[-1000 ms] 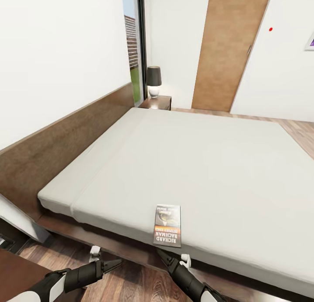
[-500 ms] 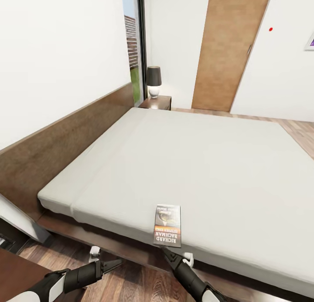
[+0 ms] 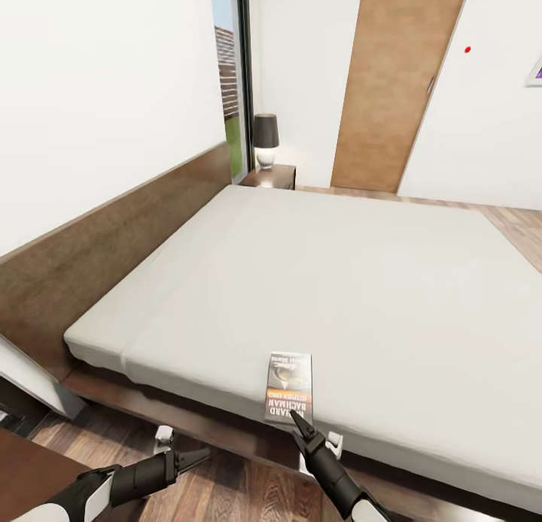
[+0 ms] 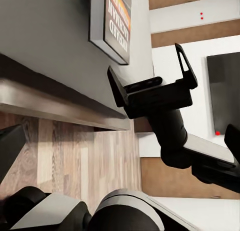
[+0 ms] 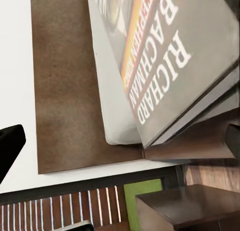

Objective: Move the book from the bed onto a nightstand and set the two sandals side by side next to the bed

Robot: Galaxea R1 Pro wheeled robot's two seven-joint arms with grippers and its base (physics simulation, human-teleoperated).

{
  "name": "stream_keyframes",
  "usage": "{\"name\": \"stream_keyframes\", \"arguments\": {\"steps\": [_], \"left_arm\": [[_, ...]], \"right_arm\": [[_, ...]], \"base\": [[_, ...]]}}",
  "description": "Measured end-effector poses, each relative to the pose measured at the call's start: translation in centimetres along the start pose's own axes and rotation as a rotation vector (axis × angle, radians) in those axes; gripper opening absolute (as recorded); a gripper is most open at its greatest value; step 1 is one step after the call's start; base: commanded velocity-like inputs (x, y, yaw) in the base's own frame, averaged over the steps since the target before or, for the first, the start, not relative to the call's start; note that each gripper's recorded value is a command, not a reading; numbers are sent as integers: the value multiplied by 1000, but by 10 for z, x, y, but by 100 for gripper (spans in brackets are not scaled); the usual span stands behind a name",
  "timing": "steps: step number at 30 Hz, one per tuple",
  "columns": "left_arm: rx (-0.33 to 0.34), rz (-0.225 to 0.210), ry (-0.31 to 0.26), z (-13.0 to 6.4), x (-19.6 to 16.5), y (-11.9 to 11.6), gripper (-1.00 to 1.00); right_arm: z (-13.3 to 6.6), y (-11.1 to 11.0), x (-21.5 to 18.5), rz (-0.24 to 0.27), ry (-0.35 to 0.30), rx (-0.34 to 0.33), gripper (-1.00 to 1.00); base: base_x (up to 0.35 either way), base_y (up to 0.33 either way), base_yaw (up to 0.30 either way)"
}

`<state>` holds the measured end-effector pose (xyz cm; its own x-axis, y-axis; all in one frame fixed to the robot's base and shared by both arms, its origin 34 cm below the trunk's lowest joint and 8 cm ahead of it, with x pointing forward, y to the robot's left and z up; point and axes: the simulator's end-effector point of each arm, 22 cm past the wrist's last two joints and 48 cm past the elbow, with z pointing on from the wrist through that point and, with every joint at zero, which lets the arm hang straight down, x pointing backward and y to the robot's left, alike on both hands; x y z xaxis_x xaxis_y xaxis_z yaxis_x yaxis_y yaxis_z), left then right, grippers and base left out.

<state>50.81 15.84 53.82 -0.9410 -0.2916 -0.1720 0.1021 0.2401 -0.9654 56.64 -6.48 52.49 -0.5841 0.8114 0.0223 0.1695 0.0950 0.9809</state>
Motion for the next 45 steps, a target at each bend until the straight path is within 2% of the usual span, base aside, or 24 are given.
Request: {"name": "stream_keyframes", "arguments": {"steps": [14,45], "left_arm": [[0,0,0,4,9,27,100],[-4,-1,-1,4,11,34,100]], "right_arm": [[2,-28,2,-1,0,-1,100],[2,-34,2,-2,-1,-1,100]], "base": [[0,0,0],[1,0,0]]}}
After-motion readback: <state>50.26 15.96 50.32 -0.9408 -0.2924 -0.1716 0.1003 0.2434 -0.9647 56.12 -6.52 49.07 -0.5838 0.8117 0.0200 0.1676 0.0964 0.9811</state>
